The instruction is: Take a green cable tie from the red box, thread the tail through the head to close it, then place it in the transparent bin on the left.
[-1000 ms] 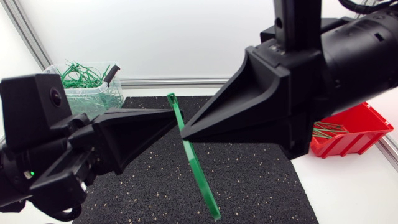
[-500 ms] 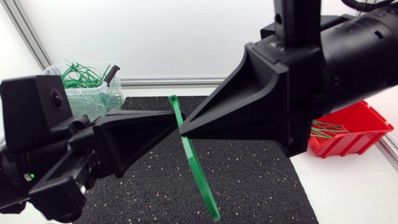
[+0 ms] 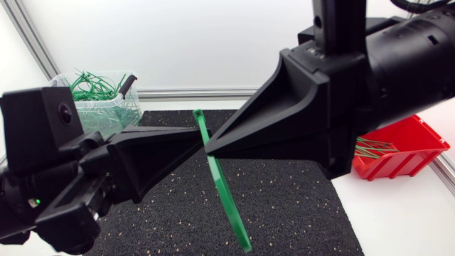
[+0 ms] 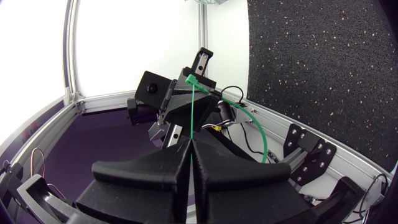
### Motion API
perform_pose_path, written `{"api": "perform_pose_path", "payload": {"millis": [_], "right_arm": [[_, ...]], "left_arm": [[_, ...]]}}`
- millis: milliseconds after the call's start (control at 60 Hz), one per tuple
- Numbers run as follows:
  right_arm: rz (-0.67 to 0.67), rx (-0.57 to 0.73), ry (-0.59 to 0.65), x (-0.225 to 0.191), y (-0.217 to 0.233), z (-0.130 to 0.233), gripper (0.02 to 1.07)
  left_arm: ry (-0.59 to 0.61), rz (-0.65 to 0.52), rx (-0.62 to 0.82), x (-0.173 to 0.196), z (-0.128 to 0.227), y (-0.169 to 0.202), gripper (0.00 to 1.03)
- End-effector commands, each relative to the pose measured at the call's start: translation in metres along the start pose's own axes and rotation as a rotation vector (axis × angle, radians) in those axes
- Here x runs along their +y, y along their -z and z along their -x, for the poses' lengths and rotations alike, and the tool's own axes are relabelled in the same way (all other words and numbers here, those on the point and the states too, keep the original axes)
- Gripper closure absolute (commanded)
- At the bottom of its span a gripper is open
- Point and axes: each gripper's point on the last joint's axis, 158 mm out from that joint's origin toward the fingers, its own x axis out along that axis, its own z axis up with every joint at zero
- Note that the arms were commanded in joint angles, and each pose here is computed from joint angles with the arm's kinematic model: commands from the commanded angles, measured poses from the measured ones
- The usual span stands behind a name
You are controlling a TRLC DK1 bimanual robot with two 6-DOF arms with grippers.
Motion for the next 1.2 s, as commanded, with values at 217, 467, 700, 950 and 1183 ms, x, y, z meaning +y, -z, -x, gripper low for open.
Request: {"api": "perform_pose_path", "payload": {"millis": [217, 467, 700, 950, 1183], "right_arm": [[-0.018, -0.008, -0.006, 0.000, 0.002, 0.002, 1.02], [-0.017, -0.008, -0.006, -0.002, 0.002, 0.002, 1.02], [-0.018, -0.011, -0.005, -0.004, 0.002, 0.001, 1.02], [-0.034, -0.016, 0.002, -0.010, -0.002, -0.002, 1.02], [-0.030, -0.020, -0.001, -0.010, -0.004, -0.003, 1.02]], "left_arm": [[-0.017, -0.017, 0.020, 0.011, -0.003, 0.011, 1.00], [-0.015, -0.018, 0.018, 0.010, -0.003, 0.010, 1.00], [-0.019, -0.018, 0.014, 0.011, -0.003, 0.008, 1.00], [-0.011, -0.021, 0.009, 0.007, -0.003, 0.005, 1.00], [0.000, -0.018, 0.017, 0.003, -0.002, 0.009, 1.00]]}}
